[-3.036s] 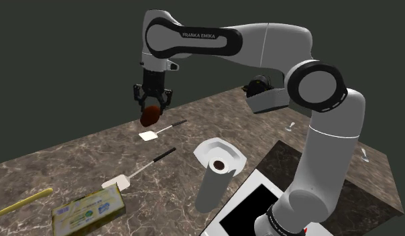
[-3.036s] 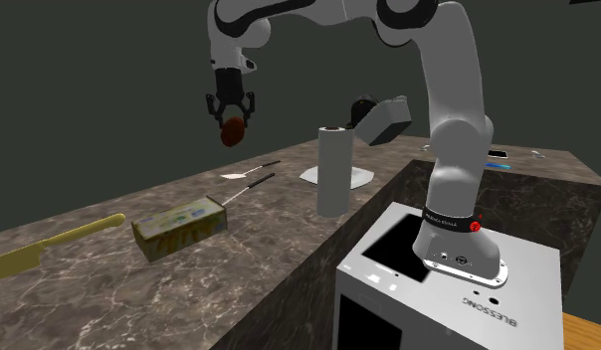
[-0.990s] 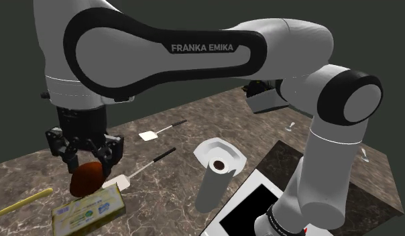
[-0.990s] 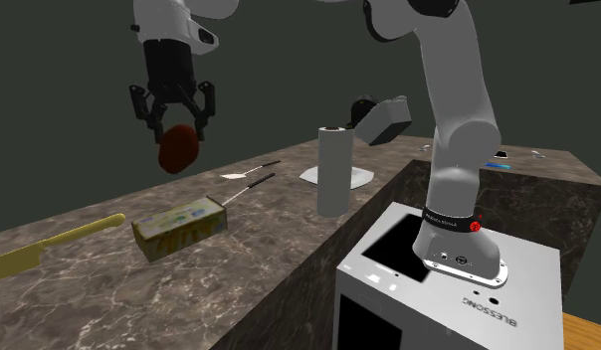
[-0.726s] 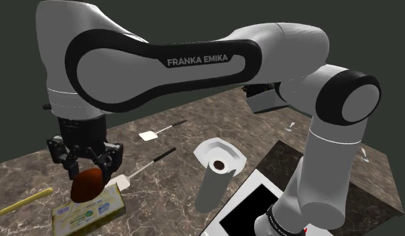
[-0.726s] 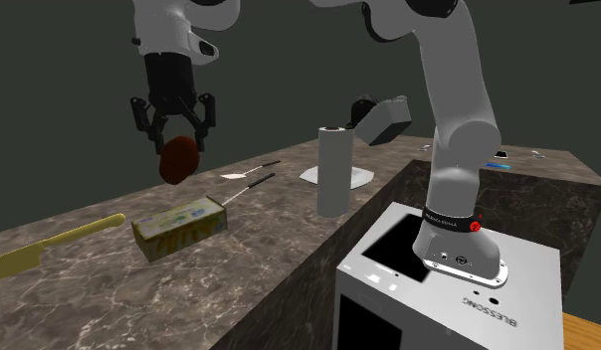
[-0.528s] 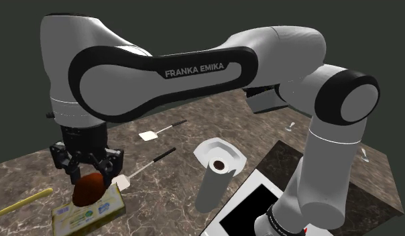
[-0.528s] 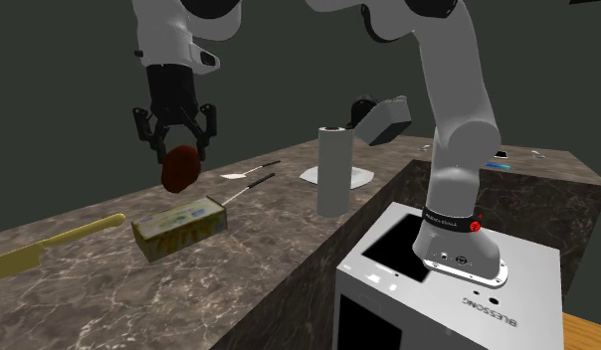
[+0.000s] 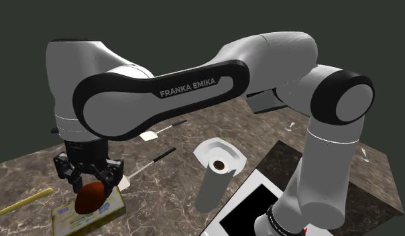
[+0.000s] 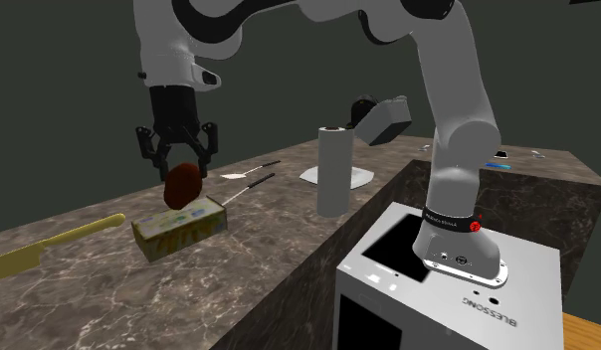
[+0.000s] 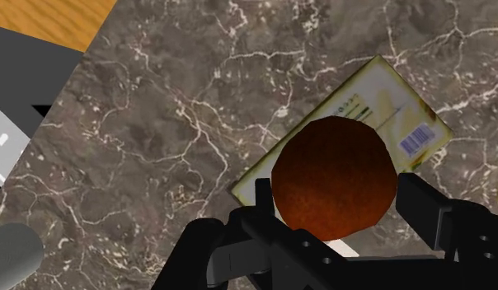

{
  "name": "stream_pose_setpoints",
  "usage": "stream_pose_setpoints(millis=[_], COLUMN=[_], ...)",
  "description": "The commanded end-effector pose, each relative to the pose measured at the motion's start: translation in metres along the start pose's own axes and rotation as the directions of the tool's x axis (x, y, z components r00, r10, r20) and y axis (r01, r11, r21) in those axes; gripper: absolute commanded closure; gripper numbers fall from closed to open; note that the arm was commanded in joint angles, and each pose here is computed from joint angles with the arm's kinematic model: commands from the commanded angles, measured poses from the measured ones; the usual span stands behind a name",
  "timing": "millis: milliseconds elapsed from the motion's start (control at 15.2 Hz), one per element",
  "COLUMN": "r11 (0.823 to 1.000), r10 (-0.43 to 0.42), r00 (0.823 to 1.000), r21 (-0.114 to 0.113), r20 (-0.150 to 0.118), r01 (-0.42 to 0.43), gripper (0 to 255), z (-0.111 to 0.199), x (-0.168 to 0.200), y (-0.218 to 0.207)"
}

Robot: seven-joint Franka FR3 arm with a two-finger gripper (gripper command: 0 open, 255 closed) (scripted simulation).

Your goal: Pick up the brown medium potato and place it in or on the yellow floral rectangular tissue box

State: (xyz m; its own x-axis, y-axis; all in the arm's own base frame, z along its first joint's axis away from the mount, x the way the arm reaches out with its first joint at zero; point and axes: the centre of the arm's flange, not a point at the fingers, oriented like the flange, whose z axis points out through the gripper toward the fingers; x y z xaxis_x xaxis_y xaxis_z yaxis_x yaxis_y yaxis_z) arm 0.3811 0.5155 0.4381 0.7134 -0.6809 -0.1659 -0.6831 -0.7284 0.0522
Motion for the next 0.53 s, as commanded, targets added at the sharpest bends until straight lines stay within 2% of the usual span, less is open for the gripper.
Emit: stream_pose_setpoints(millis=[0, 264, 330, 462], r11=[1.000, 1.000, 1.000, 1.000], r10=[0.000, 0.000, 0.000, 0.000], r00=[1.000, 1.000, 1.000, 1.000], r21=[0.000, 0.000, 0.000, 0.000], r20=[0.000, 0.000, 0.000, 0.000], r01=[0.000, 0.000, 0.000, 0.000], gripper=[255, 255, 0, 0], z=[0.0007, 0.0007, 0.0007, 0.0007], x=[0.0005, 0.0005, 0.0005, 0.0005], y=[-0.0001, -0.0001, -0.0001, -0.0001])
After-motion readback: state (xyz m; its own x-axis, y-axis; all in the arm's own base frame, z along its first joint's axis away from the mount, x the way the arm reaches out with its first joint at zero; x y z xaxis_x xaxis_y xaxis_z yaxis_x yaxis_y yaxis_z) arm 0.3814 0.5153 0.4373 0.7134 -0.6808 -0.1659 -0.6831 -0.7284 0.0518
